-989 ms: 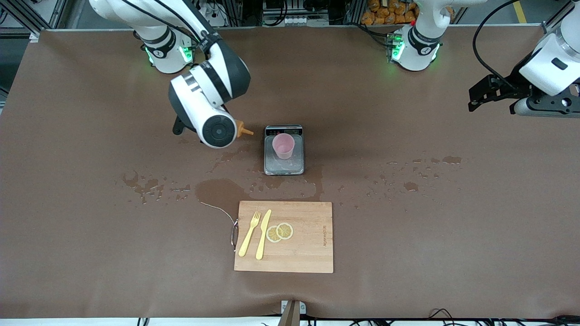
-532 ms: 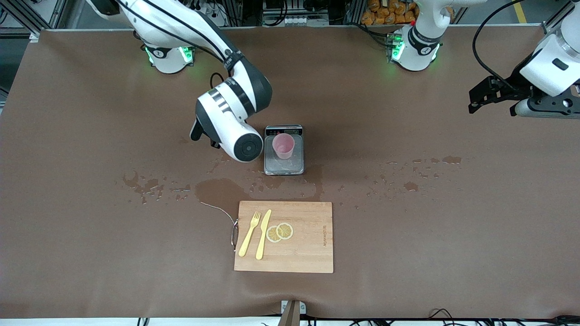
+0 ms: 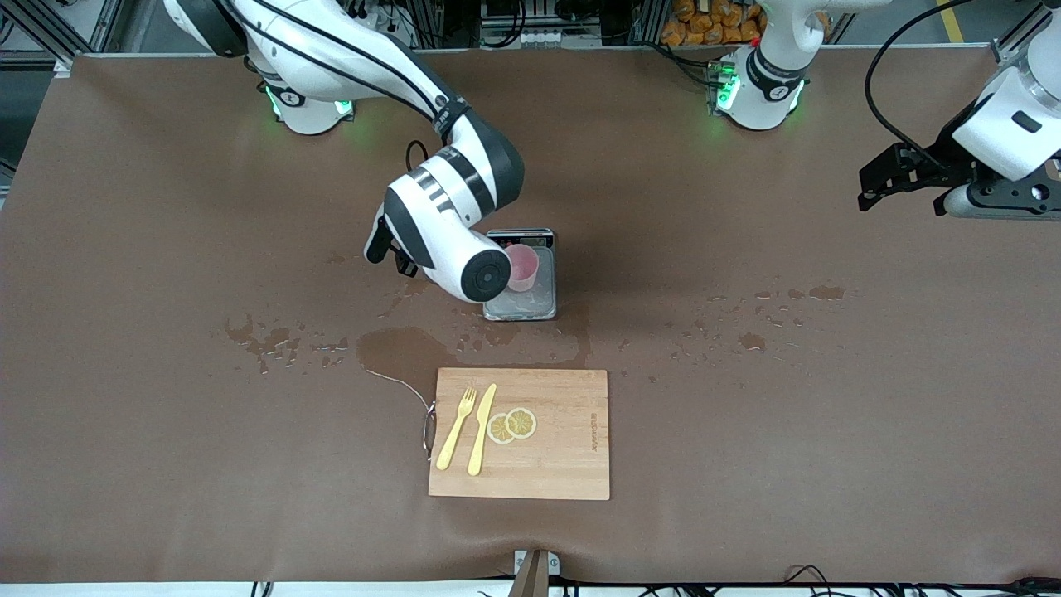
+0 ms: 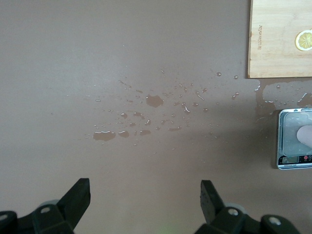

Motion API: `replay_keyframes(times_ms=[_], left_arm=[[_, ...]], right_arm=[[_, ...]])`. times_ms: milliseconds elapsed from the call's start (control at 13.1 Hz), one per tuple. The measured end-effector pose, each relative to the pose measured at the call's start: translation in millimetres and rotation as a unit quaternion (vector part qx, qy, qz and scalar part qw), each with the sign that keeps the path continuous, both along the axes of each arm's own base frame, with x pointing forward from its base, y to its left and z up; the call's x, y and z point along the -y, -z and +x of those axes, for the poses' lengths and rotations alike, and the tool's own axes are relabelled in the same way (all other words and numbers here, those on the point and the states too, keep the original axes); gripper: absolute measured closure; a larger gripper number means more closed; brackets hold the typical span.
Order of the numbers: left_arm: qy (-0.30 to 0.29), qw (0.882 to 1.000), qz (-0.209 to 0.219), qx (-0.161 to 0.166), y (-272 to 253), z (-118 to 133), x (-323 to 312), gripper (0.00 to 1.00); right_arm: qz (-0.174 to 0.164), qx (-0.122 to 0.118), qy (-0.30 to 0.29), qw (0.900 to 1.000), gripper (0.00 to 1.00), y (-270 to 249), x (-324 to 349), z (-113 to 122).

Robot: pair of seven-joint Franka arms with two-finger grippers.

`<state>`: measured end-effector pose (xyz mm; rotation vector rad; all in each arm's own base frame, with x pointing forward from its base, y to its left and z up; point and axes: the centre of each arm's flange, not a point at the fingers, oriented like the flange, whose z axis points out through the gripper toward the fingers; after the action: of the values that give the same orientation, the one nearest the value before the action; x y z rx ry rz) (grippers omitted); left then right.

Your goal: Add sauce to pink cup with both arms

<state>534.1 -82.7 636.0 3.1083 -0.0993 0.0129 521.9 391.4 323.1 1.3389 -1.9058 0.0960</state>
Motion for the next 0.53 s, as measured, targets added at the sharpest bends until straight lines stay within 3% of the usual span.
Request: replay_keyframes(times_ms=[532], left_arm=[[-0.001, 1.000, 0.000, -0.001, 0.6, 0.1, -0.8, 0.00]], right_arm=[[-0.007, -0.005, -0.006, 1.000, 0.57, 13.7, -6.2, -2.2]])
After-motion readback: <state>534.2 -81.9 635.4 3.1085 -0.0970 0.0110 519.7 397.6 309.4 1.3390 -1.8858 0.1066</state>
